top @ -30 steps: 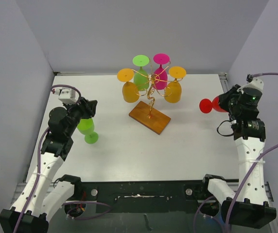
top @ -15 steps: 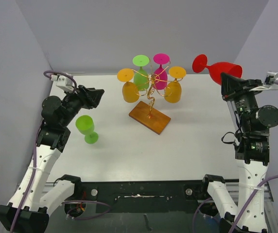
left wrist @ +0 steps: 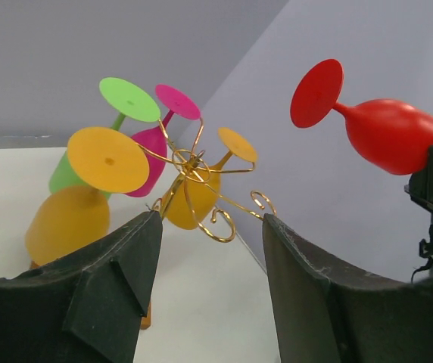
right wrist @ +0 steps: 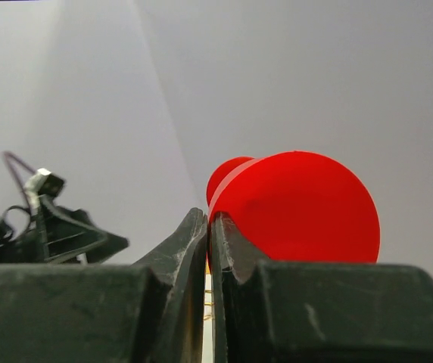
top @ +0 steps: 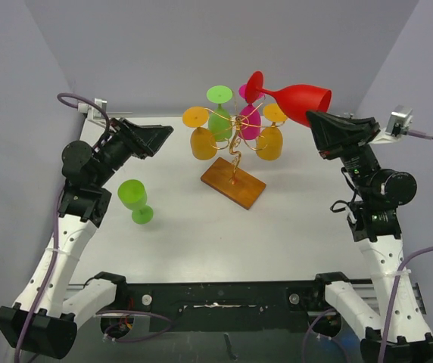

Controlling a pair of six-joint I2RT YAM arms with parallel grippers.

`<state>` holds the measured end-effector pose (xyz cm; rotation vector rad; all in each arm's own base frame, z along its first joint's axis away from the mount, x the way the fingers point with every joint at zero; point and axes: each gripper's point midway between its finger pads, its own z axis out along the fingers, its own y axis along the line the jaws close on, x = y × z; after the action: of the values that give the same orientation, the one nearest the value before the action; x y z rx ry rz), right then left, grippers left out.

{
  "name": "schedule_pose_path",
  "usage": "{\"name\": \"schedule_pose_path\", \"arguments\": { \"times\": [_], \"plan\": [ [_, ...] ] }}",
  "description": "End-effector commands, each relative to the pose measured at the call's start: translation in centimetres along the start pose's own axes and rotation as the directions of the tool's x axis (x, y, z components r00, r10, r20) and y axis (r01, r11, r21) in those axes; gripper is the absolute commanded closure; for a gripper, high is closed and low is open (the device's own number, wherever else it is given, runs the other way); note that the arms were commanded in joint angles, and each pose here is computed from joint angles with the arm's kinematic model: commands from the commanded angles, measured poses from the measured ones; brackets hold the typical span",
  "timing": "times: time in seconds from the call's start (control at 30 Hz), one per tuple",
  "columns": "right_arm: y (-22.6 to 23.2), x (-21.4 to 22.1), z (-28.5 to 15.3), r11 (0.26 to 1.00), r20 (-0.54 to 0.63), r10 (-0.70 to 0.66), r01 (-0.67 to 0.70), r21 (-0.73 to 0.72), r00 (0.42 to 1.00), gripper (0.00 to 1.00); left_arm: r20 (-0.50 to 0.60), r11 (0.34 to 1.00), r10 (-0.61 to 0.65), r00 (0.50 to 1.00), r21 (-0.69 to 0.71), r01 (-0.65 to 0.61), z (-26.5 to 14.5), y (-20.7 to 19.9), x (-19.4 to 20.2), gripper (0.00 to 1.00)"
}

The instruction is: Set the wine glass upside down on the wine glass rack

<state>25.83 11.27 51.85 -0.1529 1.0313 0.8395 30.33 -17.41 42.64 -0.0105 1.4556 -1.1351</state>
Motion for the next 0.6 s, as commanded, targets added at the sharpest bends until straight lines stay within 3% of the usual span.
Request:
{"name": "schedule_pose_path", "arguments": {
  "times": [0.0,0.17,0.33,0.57],
  "plan": [
    [3.9,-1.5,1.6,0.991,0.126,0.010,0.007,-0.135,0.992,1.00,0.031,0.987,-0.060,0.998,0.152,0.054,0.5,-4.3,-2.3,0.45],
    [7.4,1.6,4.3,0.984,0.109,0.046,-0.026,-0.175,0.993,1.00,0.066,0.977,-0.126,0.990,0.180,0.112,0.0,-4.3,-2.2,0.45],
    [10.7,4.9,6.9,0.985,0.096,-0.037,0.052,-0.163,0.995,1.00,0.161,0.986,-0.160,0.974,0.080,0.149,-1.0,-1.6,-2.2,0.45],
    [14.3,9.6,8.9,0.979,0.056,-0.127,0.134,-0.150,0.990,1.00,0.285,0.968,-0.249,0.926,0.046,0.246,-2.8,0.2,-2.7,0.45]
  ]
}}
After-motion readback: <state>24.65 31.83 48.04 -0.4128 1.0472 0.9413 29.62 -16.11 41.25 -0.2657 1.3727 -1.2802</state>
